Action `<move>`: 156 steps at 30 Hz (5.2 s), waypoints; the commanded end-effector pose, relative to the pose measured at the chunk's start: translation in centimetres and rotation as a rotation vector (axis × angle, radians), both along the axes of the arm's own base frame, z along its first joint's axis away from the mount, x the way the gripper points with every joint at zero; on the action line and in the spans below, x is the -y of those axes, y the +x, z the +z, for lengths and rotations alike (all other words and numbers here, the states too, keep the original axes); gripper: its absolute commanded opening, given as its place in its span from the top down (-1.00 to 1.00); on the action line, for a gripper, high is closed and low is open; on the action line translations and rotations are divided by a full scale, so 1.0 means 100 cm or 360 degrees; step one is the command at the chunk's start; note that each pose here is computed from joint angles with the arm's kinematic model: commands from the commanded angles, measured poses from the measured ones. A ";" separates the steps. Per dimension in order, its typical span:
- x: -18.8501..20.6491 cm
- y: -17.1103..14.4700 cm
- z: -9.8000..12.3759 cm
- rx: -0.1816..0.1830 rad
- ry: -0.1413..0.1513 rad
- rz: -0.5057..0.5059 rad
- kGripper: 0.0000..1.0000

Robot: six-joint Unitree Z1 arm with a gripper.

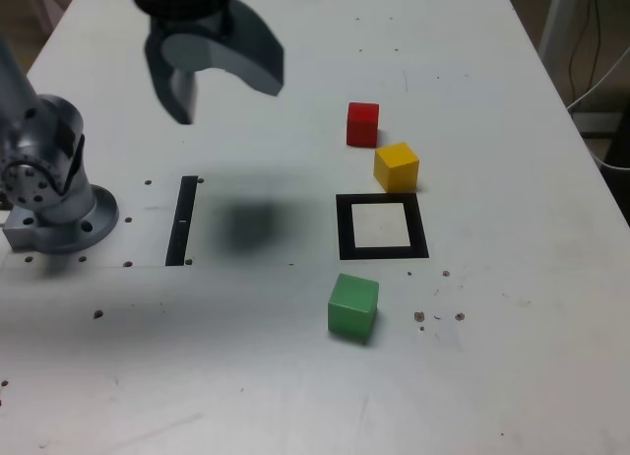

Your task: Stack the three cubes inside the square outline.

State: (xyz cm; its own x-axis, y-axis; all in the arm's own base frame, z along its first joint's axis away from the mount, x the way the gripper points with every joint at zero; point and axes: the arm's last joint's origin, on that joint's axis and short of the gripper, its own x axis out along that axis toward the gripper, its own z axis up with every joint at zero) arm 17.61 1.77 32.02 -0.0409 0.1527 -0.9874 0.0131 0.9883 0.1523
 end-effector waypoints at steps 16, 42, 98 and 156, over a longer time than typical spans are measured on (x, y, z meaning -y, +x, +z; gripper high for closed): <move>-0.089 0.113 -0.002 0.0025 -0.0075 -0.0047 -0.94; -0.141 0.183 -0.067 -0.0216 -0.0083 -0.0078 -0.94; -0.134 0.188 -0.111 -0.0223 -0.0281 -0.0086 0.41; 0.058 0.152 -0.046 -0.0188 -0.0120 -0.0124 0.44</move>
